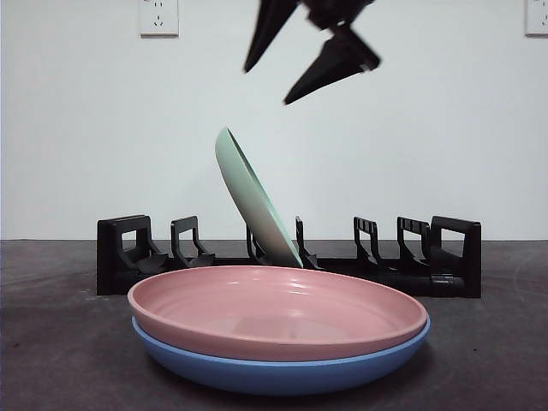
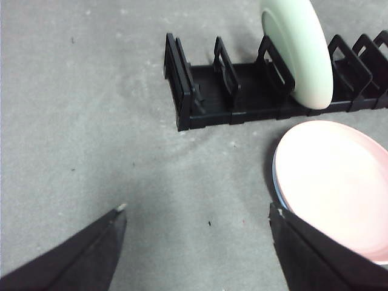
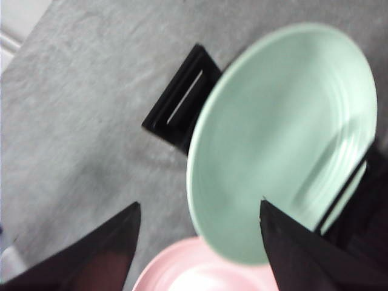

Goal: Place the plate

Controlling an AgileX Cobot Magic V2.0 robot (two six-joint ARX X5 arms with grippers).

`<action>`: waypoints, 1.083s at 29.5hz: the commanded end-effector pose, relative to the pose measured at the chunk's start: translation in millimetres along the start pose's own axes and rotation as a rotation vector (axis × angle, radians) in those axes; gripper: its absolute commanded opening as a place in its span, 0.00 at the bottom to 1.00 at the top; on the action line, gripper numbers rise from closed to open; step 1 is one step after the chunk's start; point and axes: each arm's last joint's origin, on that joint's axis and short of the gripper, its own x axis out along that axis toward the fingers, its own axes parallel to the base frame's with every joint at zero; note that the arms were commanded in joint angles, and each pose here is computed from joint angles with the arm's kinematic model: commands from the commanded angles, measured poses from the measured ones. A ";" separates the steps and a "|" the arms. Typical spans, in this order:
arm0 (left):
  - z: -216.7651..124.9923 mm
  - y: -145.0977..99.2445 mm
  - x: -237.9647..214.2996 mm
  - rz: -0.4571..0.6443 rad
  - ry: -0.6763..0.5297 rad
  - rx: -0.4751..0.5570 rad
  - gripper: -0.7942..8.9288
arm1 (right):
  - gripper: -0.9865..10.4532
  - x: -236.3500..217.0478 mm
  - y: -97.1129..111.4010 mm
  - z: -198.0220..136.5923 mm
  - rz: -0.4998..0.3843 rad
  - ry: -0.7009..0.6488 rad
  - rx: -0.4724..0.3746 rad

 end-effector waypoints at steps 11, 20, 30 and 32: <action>3.8 1.6 -3.4 0.077 -0.029 0.034 0.47 | 0.36 59.4 -1.9 27.1 0.006 0.031 0.008; 3.5 2.7 -3.5 0.114 -0.028 0.040 0.47 | 0.30 71.6 2.2 24.9 0.008 0.044 -0.003; 2.2 2.9 -3.5 0.116 -0.015 0.041 0.47 | 0.20 84.1 4.3 19.7 0.007 0.078 0.005; 2.2 2.9 -3.4 0.116 -0.015 0.044 0.47 | 0.14 85.2 7.5 18.7 0.010 0.081 0.000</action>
